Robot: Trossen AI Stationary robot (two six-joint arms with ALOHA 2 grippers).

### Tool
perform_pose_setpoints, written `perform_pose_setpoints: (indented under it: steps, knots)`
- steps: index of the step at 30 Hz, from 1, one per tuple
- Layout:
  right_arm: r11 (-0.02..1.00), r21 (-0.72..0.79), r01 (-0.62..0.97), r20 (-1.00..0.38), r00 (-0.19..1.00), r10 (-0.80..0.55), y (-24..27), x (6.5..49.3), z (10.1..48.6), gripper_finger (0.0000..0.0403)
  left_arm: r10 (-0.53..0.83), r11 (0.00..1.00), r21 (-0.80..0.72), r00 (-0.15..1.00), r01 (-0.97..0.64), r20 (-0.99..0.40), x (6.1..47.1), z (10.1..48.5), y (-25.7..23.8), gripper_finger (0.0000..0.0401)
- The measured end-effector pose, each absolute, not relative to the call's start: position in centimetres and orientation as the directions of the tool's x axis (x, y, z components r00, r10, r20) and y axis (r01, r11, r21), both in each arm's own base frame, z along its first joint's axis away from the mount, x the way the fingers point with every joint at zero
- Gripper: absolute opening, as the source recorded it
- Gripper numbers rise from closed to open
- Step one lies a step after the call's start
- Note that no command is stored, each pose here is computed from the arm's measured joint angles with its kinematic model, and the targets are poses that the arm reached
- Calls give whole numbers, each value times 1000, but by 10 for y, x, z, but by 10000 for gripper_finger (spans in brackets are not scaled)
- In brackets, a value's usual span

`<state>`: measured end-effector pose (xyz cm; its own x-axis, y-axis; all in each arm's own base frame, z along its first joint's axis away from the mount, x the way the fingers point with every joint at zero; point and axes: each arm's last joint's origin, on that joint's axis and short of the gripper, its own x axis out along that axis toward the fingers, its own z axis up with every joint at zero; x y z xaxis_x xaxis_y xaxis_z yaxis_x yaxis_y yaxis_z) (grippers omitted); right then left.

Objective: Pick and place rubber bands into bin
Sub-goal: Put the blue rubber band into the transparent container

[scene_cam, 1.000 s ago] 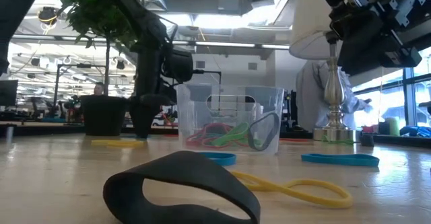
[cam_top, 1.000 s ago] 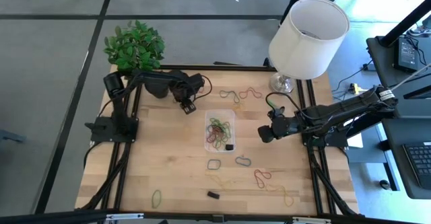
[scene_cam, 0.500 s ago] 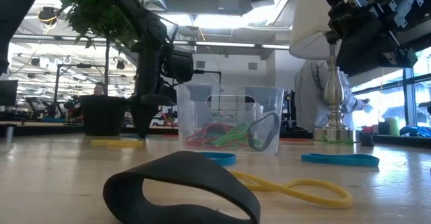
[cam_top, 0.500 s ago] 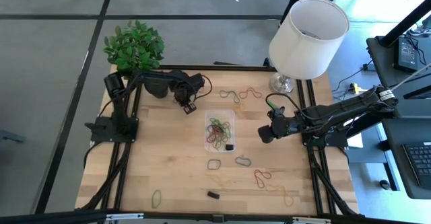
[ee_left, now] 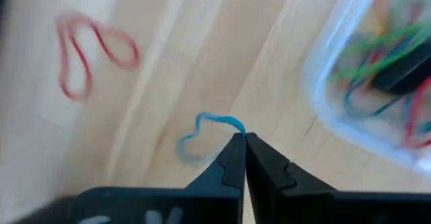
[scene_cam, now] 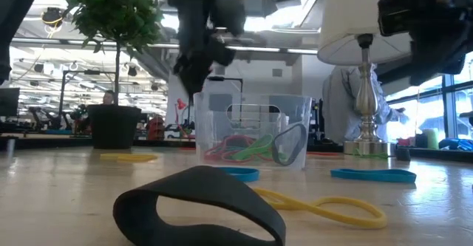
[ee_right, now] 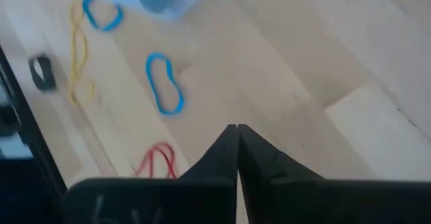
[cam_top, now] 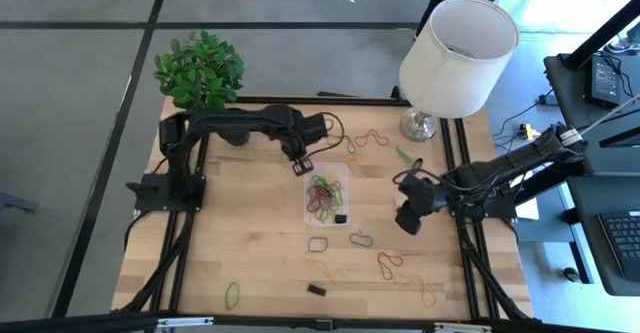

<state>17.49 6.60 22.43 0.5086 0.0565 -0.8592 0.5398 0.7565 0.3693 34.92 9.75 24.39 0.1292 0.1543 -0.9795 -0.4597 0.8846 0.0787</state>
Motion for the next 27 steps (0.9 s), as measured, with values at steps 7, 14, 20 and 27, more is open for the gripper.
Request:
perform_pose_setpoints:
  steps: [7, 14, 20, 27]
  knots:
    - [819, 323, 474, -875, 479, 67, 73, 169, 222, 6, 252, 890, 88, 322, -447, -913, 375, 304, 53, 2]
    - [836, 285, 469, -898, 436, 61, 74, 160, 204, 3, 272, 893, 23, 497, -450, -824, 388, 341, 14, 2]
    - [810, 353, 469, -886, 446, 128, 80, 158, 188, 6, 229, 914, -50, 616, -402, -753, 404, 342, -18, 2]
    - [795, 451, 407, -829, 520, 204, 90, 161, 187, 6, 236, 911, -16, 550, -413, -801, 428, 302, -22, 2]
